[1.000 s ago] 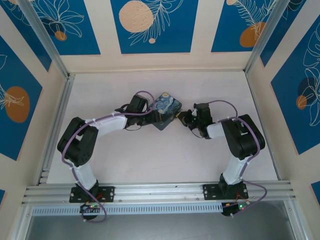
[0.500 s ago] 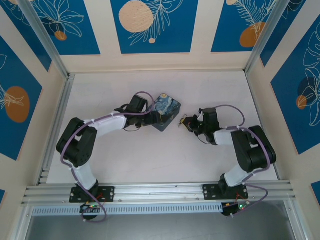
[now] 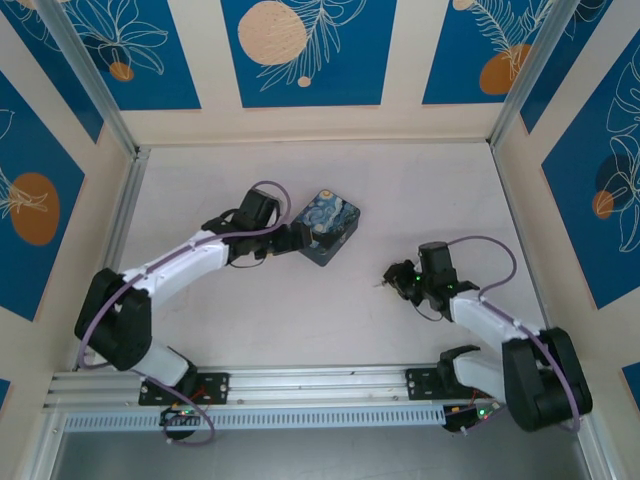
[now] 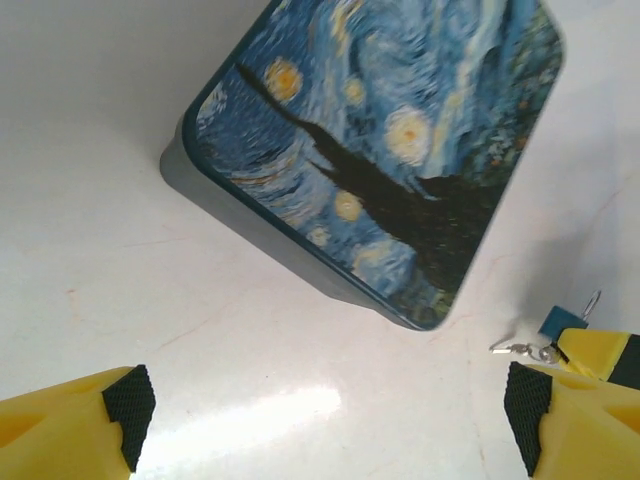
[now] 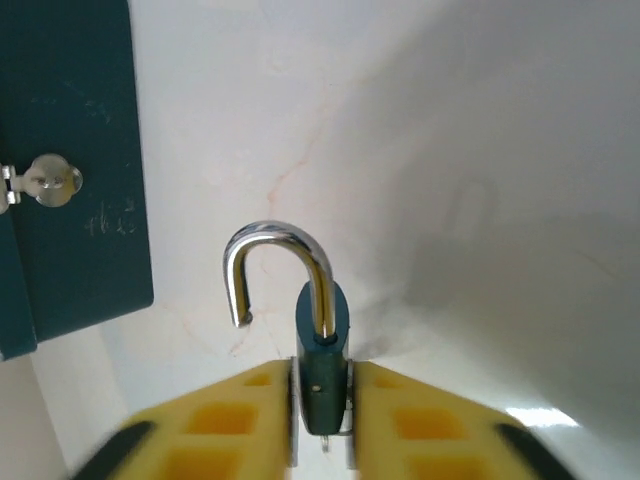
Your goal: Unlock a padlock with a key
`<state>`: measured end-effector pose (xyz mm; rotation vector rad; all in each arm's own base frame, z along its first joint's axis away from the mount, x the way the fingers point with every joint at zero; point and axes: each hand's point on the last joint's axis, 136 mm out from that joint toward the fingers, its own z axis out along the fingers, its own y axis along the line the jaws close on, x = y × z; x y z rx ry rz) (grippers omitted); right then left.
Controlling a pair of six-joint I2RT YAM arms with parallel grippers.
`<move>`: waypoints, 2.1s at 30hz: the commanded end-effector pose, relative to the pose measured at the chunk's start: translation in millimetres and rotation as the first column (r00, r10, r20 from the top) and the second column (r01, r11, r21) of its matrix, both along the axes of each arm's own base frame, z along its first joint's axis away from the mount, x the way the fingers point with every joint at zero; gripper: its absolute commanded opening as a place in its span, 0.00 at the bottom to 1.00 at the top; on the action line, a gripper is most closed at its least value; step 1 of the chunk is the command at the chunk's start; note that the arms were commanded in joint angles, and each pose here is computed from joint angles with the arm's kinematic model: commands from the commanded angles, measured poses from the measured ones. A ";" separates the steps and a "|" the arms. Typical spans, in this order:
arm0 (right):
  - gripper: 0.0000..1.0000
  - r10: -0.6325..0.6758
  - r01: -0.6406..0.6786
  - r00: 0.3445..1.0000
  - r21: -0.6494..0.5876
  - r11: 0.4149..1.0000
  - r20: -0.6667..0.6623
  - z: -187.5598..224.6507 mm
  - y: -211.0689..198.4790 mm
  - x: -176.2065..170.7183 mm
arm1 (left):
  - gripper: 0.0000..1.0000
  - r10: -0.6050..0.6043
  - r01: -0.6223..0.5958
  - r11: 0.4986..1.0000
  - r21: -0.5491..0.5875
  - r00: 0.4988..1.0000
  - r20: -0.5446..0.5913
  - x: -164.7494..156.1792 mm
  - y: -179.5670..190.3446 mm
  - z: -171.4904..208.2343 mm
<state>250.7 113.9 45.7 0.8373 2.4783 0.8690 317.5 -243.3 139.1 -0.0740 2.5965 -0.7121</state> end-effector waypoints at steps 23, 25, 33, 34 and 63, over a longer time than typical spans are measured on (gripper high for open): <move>1.00 -0.138 0.215 0.968 -0.410 0.886 0.210 111.7 -91.4 23.7 | 1.00 0.174 -0.348 0.861 0.371 0.887 0.428 -4.6 143.2 77.8; 1.00 -0.140 0.257 0.953 -0.472 0.843 0.268 122.7 -102.9 40.6 | 1.00 0.185 -0.422 0.817 0.394 0.838 0.514 -2.5 161.8 84.8; 1.00 -0.071 0.346 0.915 -0.680 0.647 0.397 128.2 -138.1 93.9 | 1.00 0.113 -0.570 0.675 0.468 0.707 0.698 0.6 207.5 89.2; 0.99 -0.061 0.341 0.916 -0.688 0.640 0.397 124.9 -138.5 98.1 | 1.00 0.097 -0.566 0.667 0.485 0.711 0.696 1.6 210.3 84.6; 0.99 0.334 0.202 0.761 -0.692 0.693 0.556 49.0 -105.2 144.7 | 1.00 0.051 -0.454 0.788 0.416 0.721 0.691 75.1 241.9 -49.5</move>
